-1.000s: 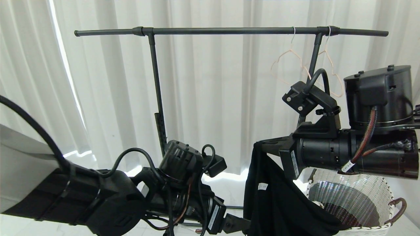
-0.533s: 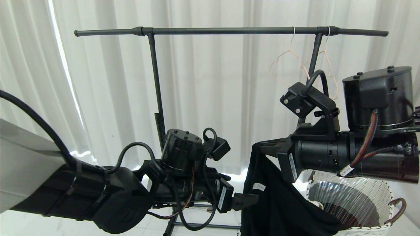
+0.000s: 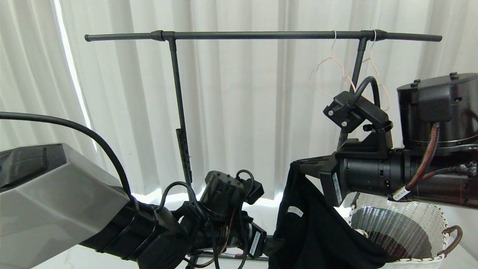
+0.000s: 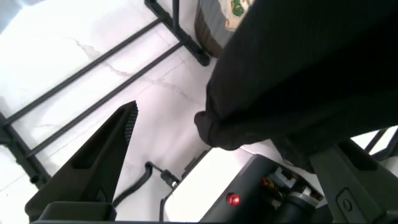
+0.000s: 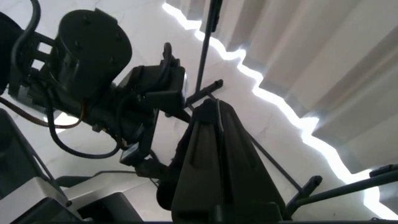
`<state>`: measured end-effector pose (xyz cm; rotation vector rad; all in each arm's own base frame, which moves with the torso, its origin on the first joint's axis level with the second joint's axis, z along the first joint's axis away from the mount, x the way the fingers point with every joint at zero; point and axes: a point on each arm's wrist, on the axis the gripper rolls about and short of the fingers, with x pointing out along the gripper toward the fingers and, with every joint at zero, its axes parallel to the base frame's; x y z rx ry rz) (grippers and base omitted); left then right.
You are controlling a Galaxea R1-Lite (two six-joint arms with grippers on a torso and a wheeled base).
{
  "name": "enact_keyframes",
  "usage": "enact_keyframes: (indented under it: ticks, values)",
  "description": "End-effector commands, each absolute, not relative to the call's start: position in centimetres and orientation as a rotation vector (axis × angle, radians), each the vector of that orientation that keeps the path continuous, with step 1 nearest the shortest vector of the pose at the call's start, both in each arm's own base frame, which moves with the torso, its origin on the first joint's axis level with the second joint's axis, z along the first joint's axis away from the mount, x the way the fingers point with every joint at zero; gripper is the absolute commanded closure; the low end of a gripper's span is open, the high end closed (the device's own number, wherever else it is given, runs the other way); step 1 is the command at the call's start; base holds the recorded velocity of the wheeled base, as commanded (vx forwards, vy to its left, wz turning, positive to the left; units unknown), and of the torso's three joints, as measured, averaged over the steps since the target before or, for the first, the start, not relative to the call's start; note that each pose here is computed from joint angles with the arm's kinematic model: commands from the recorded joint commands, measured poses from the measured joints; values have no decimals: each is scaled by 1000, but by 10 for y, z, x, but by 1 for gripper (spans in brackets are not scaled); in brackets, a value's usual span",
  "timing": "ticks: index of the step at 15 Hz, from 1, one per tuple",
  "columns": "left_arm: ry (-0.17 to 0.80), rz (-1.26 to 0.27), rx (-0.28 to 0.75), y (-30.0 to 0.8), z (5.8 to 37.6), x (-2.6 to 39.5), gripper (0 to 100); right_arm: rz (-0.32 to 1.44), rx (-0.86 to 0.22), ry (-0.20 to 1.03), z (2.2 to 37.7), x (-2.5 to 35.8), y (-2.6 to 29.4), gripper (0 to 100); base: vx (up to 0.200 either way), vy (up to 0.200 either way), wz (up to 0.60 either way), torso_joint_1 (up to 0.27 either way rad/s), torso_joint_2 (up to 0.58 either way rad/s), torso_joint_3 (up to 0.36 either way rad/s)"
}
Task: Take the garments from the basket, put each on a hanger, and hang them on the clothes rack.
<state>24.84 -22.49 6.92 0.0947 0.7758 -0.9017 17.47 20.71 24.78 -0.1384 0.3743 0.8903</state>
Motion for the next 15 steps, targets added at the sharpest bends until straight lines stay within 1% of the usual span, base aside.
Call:
enact_keyframes:
  ticks: [1,2,3,4,7,8,9,10,11,12,13,14,15]
  values:
    - [777,-901,94,-225,68,249,0,891,-136,369,249,174,206,100,0,0,0,0,0,0]
    - [776,-901,94,-224,68,248,0,891,-137,371,249,174,206,100,0,0,0,0,0,0]
    - [777,-900,95,-224,68,248,100,891,-138,372,249,174,206,100,0,0,0,0,0,0]
    - [777,-889,99,-224,68,247,100,888,-139,375,248,174,206,100,0,0,0,0,0,0]
    - [753,-780,142,-212,70,235,100,841,-150,380,245,175,204,100,0,0,0,0,0,0]
    - [731,-776,137,-204,74,226,100,826,-151,381,244,176,203,100,0,0,0,0,0,0]
    - [691,-779,107,-196,83,218,100,819,-149,376,245,176,202,100,0,0,0,0,0,0]
    - [654,-773,38,-189,99,209,100,816,-147,370,247,176,200,100,0,0,0,0,0,0]
    - [597,-772,-63,-183,124,201,100,811,-144,366,248,177,199,100,0,0,0,0,0,0]
    - [540,-792,-133,-178,147,193,100,810,-140,359,250,177,198,100,0,0,0,0,0,0]
    - [518,-801,-146,-173,155,189,100,810,-139,356,251,176,198,100,0,0,0,0,0,0]
    - [486,-808,-156,-160,179,175,100,811,-136,347,254,175,197,100,0,0,0,0,0,0]
    - [485,-810,-156,-152,194,166,100,811,-135,344,254,175,197,100,0,0,0,0,0,0]
